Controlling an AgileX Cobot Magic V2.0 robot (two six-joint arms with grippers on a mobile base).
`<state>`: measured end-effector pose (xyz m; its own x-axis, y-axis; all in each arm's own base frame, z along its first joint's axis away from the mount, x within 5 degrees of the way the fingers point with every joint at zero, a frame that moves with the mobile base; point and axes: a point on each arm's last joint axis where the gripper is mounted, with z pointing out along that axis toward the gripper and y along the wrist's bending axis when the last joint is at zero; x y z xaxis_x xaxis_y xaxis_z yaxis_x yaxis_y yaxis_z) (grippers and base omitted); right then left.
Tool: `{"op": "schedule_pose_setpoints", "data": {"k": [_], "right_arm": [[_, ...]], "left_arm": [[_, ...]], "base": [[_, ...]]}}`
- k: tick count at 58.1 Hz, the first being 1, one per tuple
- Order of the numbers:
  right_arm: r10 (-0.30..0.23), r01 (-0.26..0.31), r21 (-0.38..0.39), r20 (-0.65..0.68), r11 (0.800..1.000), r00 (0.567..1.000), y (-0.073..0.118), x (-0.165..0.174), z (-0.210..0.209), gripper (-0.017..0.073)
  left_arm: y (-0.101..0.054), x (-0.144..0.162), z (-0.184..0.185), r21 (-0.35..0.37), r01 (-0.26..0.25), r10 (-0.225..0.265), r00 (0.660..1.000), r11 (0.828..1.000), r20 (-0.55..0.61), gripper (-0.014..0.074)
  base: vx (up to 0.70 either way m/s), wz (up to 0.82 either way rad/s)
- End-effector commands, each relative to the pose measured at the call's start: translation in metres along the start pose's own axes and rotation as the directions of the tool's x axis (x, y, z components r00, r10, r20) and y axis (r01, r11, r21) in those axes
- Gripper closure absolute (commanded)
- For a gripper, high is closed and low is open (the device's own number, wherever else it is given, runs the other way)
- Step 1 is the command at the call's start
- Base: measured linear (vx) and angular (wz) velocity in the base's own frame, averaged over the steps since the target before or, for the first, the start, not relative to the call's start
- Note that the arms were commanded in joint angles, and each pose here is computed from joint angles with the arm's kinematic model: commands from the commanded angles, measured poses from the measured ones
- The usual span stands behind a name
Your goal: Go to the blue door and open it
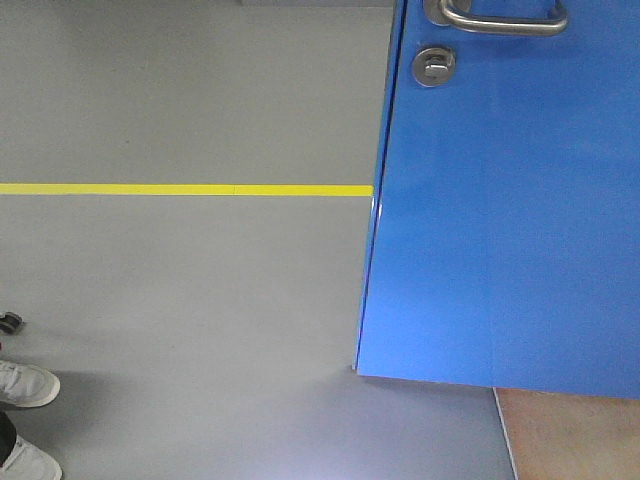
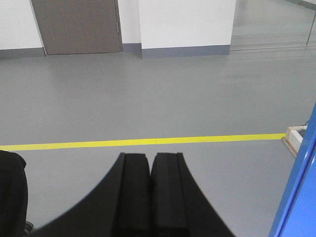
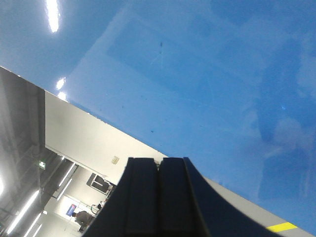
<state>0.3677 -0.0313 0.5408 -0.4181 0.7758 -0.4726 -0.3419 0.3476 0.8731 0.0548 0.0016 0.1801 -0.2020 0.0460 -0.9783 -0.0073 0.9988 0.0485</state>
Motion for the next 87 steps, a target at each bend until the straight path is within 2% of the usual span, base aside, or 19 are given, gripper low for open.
{"op": "schedule_pose_setpoints", "data": {"k": [1,55,61,65,68,71,74,78,85,87], "right_arm": [[-0.024,0.029,-0.078,0.061,0.997,0.998,0.032,-0.001,-0.014,0.0547],[-0.026,0.031,-0.079,0.061,0.996,0.998,0.033,-0.001,-0.015,0.0547],[-0.062,0.068,-0.084,0.072,0.994,0.996,0.047,0.003,-0.023,0.0547],[-0.119,0.127,-0.079,0.091,0.989,0.989,0.064,0.008,-0.034,0.0547],[-0.186,0.195,-0.059,0.127,0.979,0.974,0.077,0.010,-0.044,0.0547],[-0.278,0.286,-0.022,0.181,0.958,0.943,0.092,0.012,-0.056,0.0547],[-0.370,0.375,0.019,0.221,0.927,0.902,0.104,0.015,-0.066,0.0547],[-0.458,0.459,0.058,0.247,0.887,0.854,0.121,0.021,-0.081,0.0547],[-0.557,0.548,0.115,0.267,0.829,0.787,0.141,0.031,-0.101,0.0547],[-0.590,0.575,0.141,0.263,0.806,0.763,0.147,0.035,-0.107,0.0547]], "left_arm": [[0.000,-0.017,-0.004,0.008,0.008,-0.009,0.992,1.000,0.122,0.0521],[0.000,-0.017,-0.004,0.008,0.008,-0.009,0.992,1.000,0.122,0.0521],[0.000,-0.017,-0.004,0.008,0.008,-0.009,0.992,1.000,0.122,0.0521],[0.000,-0.017,-0.004,0.008,0.008,-0.009,0.992,1.000,0.122,0.0521],[0.000,-0.017,-0.004,0.008,0.008,-0.009,0.992,1.000,0.122,0.0521],[0.000,-0.017,-0.004,0.008,0.008,-0.009,0.992,1.000,0.122,0.0521],[0.000,-0.017,-0.004,0.008,0.008,-0.009,0.992,1.000,0.122,0.0521],[0.000,-0.017,-0.004,0.008,0.008,-0.009,0.992,1.000,0.122,0.0521],[0.000,-0.017,-0.004,0.008,0.008,-0.009,0.992,1.000,0.122,0.0521],[0.000,-0.017,-0.004,0.008,0.008,-0.009,0.992,1.000,0.122,0.0521]], "base": [[-0.08,0.00],[-0.02,0.01],[0.00,0.00],[0.00,0.00],[0.00,0.00],[0.00,0.00],[0.00,0.00],[0.00,0.00],[0.00,0.00],[0.00,0.00]]}}
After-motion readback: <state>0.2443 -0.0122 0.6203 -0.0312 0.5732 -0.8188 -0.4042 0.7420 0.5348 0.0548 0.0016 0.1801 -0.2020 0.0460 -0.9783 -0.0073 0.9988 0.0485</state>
